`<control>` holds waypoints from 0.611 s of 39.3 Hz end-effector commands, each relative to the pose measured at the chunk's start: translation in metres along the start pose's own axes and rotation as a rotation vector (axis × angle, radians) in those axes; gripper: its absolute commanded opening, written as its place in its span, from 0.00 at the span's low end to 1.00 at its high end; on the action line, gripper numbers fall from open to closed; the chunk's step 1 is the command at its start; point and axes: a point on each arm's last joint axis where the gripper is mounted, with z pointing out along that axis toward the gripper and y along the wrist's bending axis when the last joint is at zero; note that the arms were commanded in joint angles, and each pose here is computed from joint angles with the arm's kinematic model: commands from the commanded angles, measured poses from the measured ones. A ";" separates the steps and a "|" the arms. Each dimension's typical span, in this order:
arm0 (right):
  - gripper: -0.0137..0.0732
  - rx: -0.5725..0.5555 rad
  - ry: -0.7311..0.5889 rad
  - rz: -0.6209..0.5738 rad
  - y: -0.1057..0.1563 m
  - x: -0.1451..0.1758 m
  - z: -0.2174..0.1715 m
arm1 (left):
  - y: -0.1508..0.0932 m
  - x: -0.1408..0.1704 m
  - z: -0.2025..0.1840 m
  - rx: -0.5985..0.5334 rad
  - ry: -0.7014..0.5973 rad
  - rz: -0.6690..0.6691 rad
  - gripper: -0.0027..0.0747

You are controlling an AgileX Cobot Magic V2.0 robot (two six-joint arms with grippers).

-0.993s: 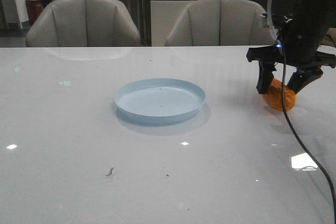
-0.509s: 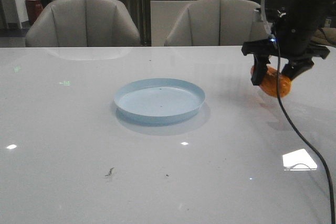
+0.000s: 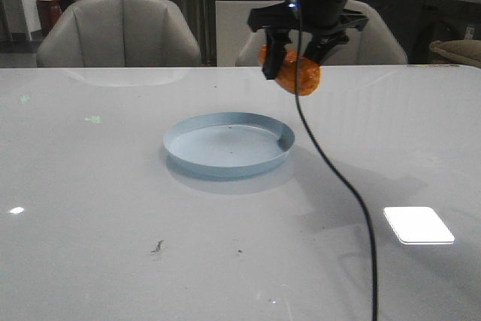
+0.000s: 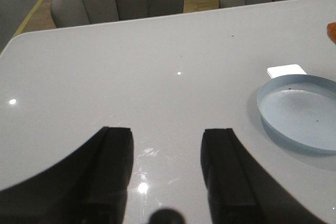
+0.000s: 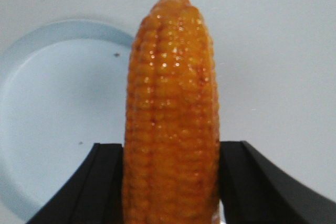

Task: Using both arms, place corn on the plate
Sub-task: 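Carry the corn with the right gripper and lower it onto the plate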

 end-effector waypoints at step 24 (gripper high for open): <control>0.54 -0.067 -0.004 -0.102 0.057 0.001 0.029 | 0.004 -0.017 -0.003 -0.041 -0.105 -0.003 0.52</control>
